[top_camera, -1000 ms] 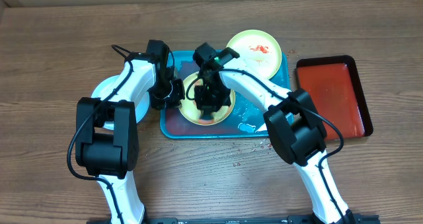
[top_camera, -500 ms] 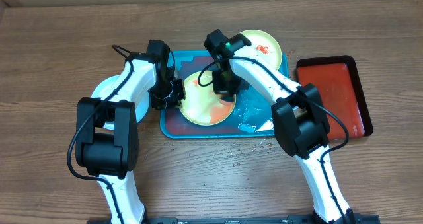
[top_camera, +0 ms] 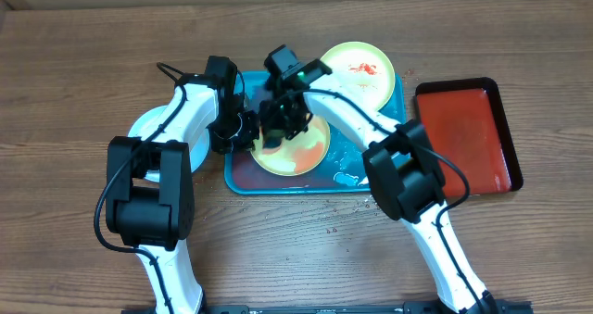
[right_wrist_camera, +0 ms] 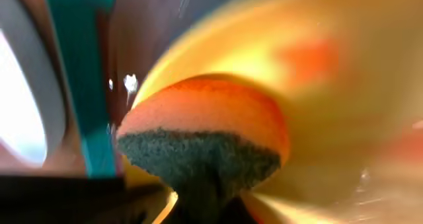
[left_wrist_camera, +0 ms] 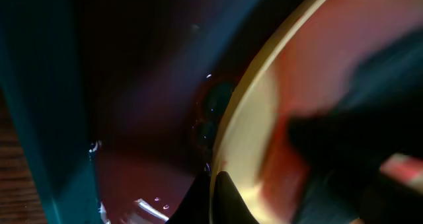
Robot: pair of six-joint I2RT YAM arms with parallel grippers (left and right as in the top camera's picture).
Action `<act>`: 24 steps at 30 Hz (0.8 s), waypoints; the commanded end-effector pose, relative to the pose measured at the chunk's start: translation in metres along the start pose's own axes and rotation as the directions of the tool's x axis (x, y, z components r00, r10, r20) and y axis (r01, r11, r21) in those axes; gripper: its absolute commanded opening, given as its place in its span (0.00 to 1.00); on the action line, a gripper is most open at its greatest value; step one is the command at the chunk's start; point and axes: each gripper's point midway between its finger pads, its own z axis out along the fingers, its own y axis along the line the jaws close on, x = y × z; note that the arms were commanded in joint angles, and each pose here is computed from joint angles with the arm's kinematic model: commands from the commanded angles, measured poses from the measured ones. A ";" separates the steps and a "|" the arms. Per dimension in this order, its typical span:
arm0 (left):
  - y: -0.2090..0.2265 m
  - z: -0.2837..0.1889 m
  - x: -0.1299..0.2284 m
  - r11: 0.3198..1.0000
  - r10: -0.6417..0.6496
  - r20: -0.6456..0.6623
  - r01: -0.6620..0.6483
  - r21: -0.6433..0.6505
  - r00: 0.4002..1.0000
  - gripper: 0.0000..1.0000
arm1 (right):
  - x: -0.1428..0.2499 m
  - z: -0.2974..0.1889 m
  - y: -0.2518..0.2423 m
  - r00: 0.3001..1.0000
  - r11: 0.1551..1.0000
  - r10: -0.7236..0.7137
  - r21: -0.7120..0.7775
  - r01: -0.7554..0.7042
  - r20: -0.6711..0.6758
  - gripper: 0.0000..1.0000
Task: Clean dirty plates on tray and stack at the side
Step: 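Scrub the yellow plate with the sponge while the left gripper holds it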
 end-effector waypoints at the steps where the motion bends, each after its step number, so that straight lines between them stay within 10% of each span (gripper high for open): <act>1: 0.006 0.005 0.003 1.000 0.009 -0.019 -0.010 -0.016 1.000 0.04 | 0.032 0.034 -0.017 0.989 0.999 0.044 0.026 -0.040 -0.145 0.04; 16: 0.006 0.005 0.003 1.000 0.010 -0.019 -0.010 -0.017 1.000 0.04 | 0.017 -0.072 -0.140 0.985 0.784 0.154 0.598 -0.168 0.076 0.04; 24: 0.006 0.005 0.003 1.000 0.010 -0.018 -0.010 -0.016 1.000 0.04 | -0.022 -0.048 -0.112 0.980 0.863 0.070 0.481 -0.152 0.184 0.04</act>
